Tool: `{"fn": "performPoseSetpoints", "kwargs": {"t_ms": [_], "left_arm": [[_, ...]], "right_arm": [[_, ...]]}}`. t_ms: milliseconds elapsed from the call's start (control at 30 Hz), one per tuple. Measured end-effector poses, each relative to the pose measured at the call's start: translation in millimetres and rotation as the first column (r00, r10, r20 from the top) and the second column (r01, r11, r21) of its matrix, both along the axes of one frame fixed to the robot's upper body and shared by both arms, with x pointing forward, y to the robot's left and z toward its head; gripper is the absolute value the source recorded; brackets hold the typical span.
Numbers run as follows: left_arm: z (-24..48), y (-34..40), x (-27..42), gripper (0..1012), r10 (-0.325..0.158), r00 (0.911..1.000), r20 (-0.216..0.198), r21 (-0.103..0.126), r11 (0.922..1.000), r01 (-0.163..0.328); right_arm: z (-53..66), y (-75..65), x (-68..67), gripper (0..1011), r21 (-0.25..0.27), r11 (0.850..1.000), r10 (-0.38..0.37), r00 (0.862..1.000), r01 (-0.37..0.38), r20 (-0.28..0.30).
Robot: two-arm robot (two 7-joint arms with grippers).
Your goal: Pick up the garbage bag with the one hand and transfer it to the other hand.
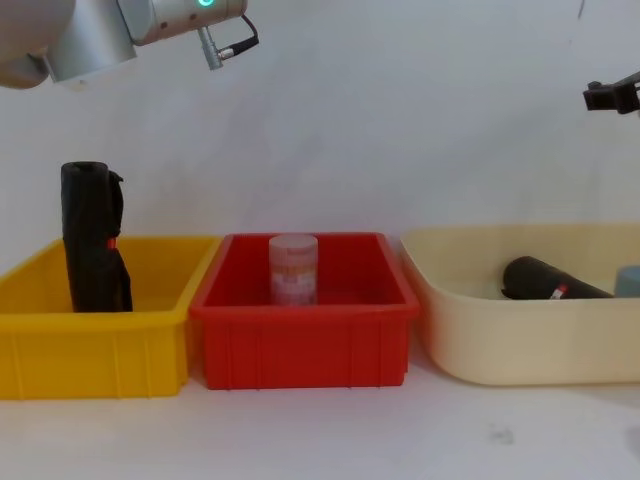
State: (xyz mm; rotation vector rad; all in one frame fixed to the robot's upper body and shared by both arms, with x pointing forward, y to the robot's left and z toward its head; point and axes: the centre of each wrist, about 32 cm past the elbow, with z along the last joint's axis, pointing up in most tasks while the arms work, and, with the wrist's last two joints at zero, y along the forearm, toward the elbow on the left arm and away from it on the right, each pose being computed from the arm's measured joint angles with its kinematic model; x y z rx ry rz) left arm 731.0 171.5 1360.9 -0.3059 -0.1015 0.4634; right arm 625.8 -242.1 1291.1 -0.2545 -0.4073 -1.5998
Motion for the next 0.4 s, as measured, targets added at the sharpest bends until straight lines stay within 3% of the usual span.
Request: {"fn": "performPoseSetpoints", "kwargs": {"t_ms": [400], "left_arm": [[0.0, 0.0, 0.0, 1002, 0.0, 1.0, 0.0, 0.0, 1.0, 0.0]], "right_arm": [[0.0, -0.7, -0.4, 1000, 0.0, 1.0, -0.002, 1.0, 0.002, -0.001]]}}
